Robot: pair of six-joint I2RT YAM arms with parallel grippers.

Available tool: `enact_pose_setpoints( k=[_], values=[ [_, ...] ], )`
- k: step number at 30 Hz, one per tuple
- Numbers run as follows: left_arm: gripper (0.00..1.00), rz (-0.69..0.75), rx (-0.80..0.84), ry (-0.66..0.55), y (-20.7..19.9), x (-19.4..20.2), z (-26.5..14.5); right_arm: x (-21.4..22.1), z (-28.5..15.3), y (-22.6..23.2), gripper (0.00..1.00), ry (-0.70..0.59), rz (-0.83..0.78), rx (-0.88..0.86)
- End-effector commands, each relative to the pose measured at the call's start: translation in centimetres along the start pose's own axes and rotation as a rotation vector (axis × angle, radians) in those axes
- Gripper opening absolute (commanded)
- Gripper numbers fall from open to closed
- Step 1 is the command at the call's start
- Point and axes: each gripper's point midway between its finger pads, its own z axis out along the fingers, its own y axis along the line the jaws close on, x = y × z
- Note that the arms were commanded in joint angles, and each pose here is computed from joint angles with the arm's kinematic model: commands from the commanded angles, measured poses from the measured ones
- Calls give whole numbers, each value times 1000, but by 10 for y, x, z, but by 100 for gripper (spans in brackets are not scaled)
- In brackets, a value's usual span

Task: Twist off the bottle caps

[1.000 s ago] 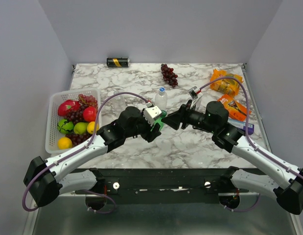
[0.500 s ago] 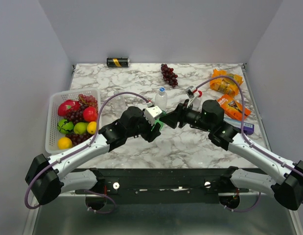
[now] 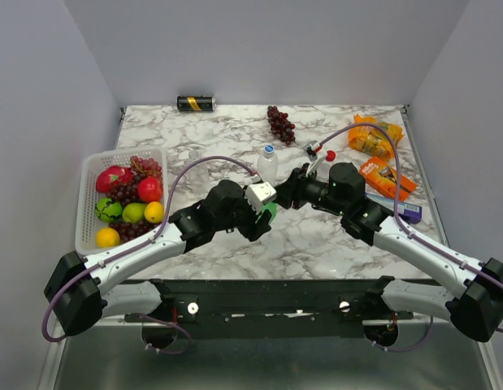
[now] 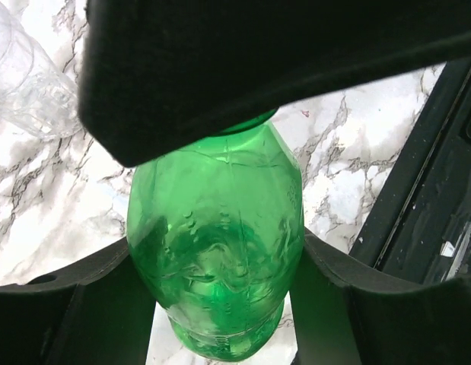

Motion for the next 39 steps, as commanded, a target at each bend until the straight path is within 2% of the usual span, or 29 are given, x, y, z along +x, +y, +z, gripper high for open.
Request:
enact_pose_setpoints(
  k=[1,5,9,14,19,23,25,28,29,31,32,34,35,39],
  values=[
    [35,16,39,-45,-8,-17,0,-20,2,22,41,-52,-31,-70],
    [35,36,106,-65,-19,-21,-4,-11,0,27,31,-26,-59,-125],
    [35,60,238,-99,-39,-28,-13,-3,-9,38,26,-5,-158,-224],
    [35,117,512,-160,-81,-39,-36,11,-43,69,25,64,-260,-527],
    [35,150,777,-184,-118,-40,-67,27,-72,83,26,124,-349,-714],
    [35,146,820,-174,-123,-40,-71,34,-84,90,27,166,-360,-801],
    [35,141,813,-169,-122,-39,-70,31,-84,91,28,151,-368,-791],
    [35,135,774,-161,-117,-38,-65,23,-84,89,33,118,-382,-757],
    [35,135,746,-161,-113,-39,-63,21,-84,89,39,112,-385,-752],
    [35,137,658,-167,-102,-39,-55,15,-84,89,42,94,-392,-728],
    [34,138,628,-170,-99,-40,-53,13,-84,88,49,86,-394,-714],
    [35,129,540,-164,-86,-39,-44,6,-80,84,55,62,-388,-654],
    [35,129,521,-163,-84,-39,-42,3,-79,83,63,52,-385,-635],
    [35,130,407,-148,-70,-35,-32,-15,-75,66,78,-22,-329,-442]
  ],
)
